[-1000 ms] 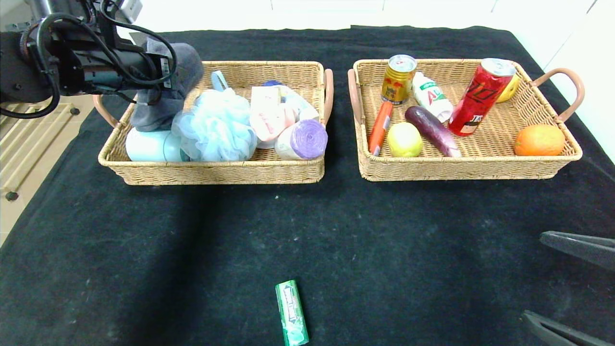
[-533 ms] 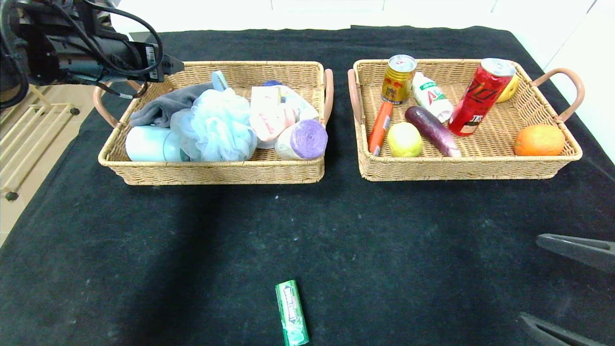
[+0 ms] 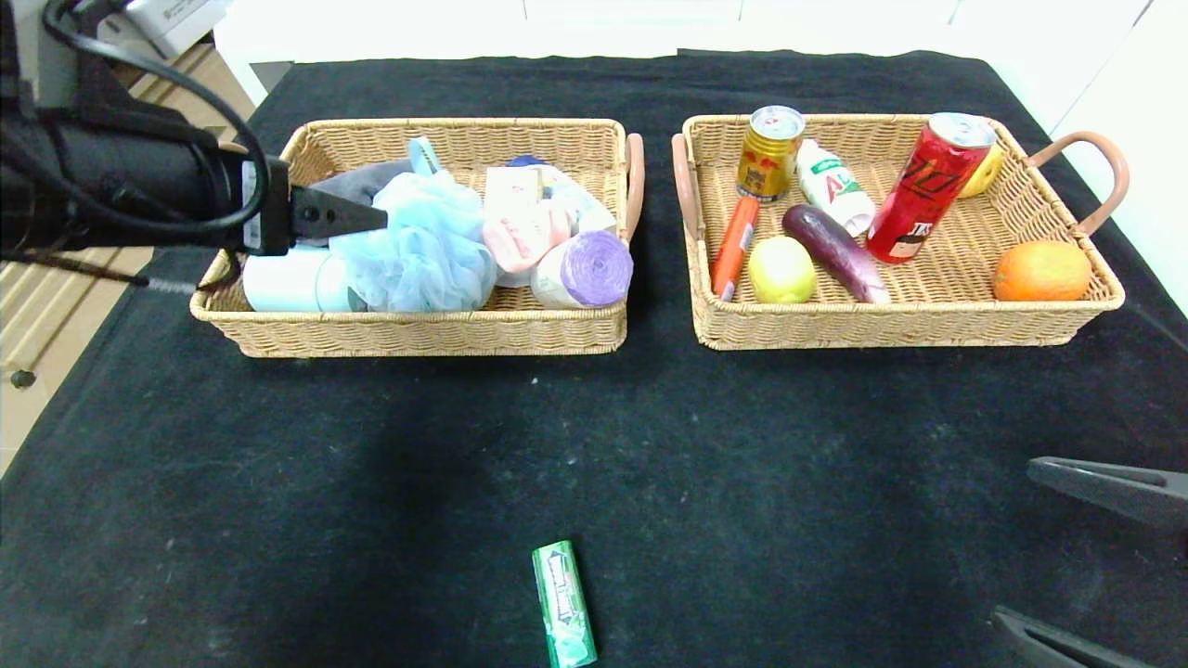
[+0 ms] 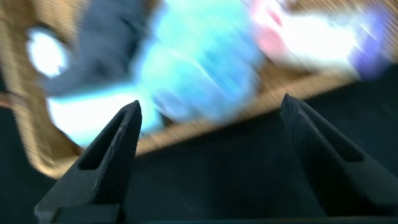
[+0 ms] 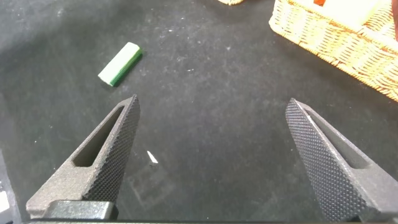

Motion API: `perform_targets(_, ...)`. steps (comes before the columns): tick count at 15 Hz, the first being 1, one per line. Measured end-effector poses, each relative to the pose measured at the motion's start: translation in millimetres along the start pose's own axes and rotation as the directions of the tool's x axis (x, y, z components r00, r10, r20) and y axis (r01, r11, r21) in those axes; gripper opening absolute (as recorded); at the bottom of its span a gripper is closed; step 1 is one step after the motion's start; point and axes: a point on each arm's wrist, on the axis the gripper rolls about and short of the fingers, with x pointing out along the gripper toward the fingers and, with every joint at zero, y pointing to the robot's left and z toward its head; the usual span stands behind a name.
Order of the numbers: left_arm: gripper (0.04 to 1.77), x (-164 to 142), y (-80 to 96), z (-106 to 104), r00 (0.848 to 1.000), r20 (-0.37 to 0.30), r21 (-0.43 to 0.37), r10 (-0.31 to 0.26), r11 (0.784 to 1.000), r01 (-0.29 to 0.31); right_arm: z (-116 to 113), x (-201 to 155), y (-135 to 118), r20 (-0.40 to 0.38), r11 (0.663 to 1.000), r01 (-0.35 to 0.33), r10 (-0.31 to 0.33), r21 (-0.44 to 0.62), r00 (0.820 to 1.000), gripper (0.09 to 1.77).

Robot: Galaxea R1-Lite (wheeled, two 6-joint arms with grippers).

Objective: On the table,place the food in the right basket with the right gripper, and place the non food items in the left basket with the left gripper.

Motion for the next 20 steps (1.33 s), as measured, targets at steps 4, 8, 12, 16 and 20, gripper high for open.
perform_targets(4, 1.66, -40, -29.7, -56, 0.978, -0.026, 0.051, -0.206, 0.977, 0.207, -1, 3, -2, -0.014, 1.0, 0.003, -0.003, 0.007, 1.0, 1.71)
perform_targets(8, 1.68, -46, -48.9, -80, 0.957, -0.035, -0.038, -0.288, 0.957, 0.287, -9, 12, -5, -0.062, 1.0, -0.005, 0.007, 0.021, 0.998, 1.71)
perform_targets(12, 1.7, -28, -66.6, -79, 0.975, -0.09, -0.135, -0.205, 0.972, 0.192, -13, 18, -7, -0.089, 0.999, -0.009, 0.013, 0.036, 0.996, 1.71)
perform_targets(16, 1.7, -1, -103.8, -82, 0.98, -0.179, -0.218, -0.087, 0.975, 0.047, -12, 18, -7, -0.087, 0.999, -0.008, 0.011, 0.035, 0.996, 1.71)
perform_targets(20, 1.71, 19, -140.3, -88, 0.946, -0.322, -0.233, -0.033, 0.971, -0.045, -12, 18, -7, -0.087, 0.999, -0.008, 0.011, 0.036, 0.996, 1.71)
